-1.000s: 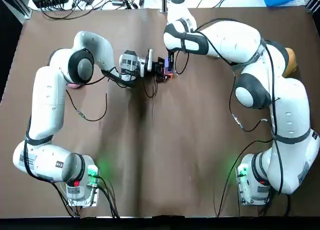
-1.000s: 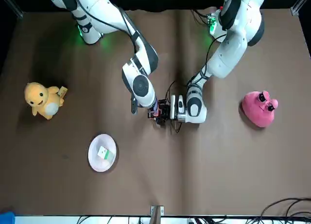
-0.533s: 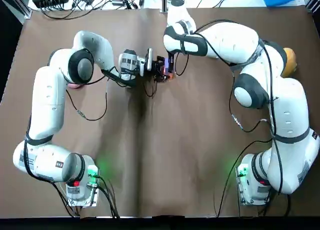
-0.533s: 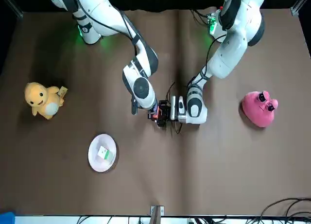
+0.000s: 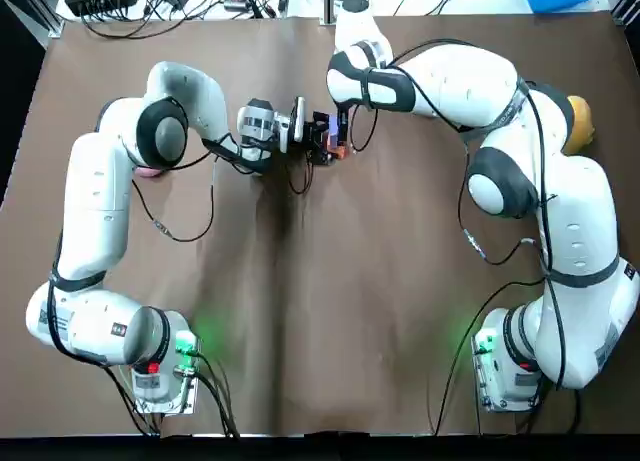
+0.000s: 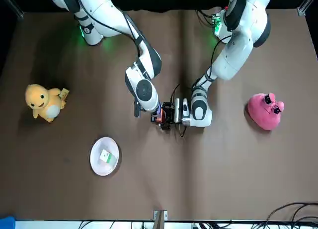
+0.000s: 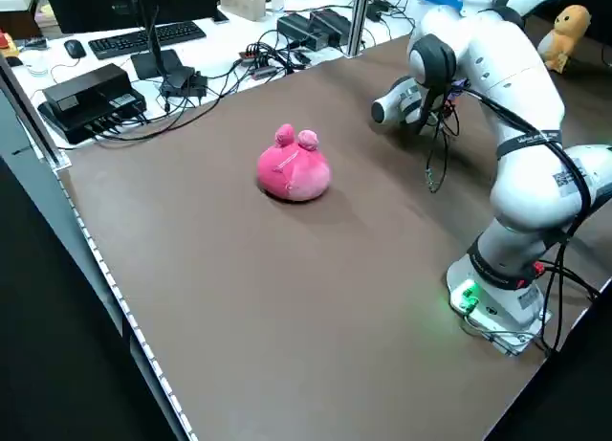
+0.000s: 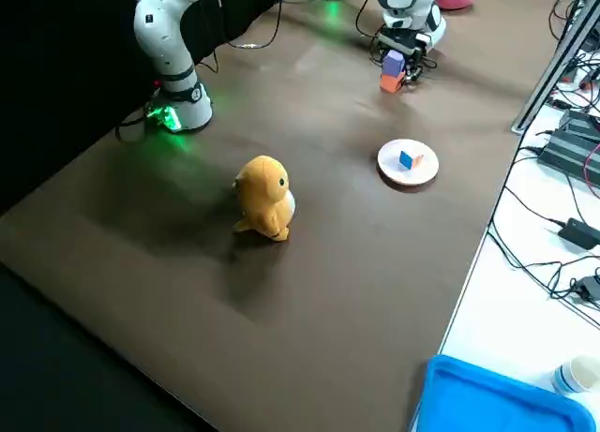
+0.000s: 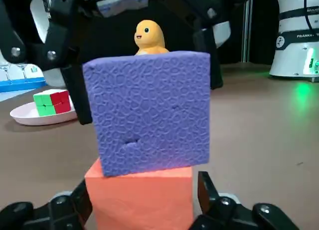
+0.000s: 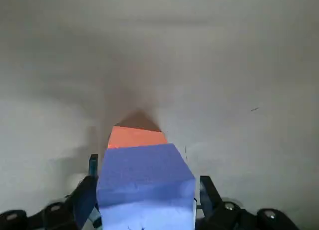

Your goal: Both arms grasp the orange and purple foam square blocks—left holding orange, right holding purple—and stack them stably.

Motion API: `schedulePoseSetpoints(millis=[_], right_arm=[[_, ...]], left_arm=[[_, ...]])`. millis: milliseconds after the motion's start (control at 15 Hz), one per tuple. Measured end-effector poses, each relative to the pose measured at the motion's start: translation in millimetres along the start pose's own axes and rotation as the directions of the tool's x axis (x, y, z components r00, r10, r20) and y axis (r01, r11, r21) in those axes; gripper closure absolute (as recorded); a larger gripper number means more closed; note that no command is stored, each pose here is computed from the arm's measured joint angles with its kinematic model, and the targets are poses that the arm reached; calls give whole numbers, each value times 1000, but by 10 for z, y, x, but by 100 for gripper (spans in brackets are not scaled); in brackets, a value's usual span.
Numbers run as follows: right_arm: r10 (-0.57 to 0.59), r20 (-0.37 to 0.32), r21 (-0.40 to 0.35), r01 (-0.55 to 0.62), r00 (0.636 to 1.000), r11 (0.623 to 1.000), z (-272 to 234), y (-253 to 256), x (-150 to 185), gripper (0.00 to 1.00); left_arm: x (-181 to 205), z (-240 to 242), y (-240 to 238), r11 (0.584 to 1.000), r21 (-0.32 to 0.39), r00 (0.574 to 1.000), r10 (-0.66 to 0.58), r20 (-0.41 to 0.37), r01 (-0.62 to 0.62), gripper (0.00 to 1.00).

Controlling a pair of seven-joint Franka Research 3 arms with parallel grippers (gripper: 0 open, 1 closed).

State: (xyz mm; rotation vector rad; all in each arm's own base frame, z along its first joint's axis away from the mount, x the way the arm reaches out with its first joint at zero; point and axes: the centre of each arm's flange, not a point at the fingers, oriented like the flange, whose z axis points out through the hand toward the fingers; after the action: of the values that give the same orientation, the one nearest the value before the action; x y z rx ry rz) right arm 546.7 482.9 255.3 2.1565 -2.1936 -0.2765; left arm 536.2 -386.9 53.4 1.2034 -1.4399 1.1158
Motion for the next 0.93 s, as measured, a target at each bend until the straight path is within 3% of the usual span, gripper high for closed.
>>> schedulePoseSetpoints(millis=[133, 267, 933], right_arm=[[1, 0, 0, -1, 1000, 1000, -1, -5, 5, 6], [2, 0, 0, -2, 1000, 1000, -2, -8, 8, 4], [10, 13, -1, -10, 1000, 1000, -23, -15, 0, 0]], left_arm=[[5, -1, -8, 1000, -1, 1000, 3, 0, -3, 12], [11, -4, -17, 1000, 0, 1000, 5, 1, -5, 2], [9, -31, -25, 1000, 0, 1000, 5, -2, -5, 0]])
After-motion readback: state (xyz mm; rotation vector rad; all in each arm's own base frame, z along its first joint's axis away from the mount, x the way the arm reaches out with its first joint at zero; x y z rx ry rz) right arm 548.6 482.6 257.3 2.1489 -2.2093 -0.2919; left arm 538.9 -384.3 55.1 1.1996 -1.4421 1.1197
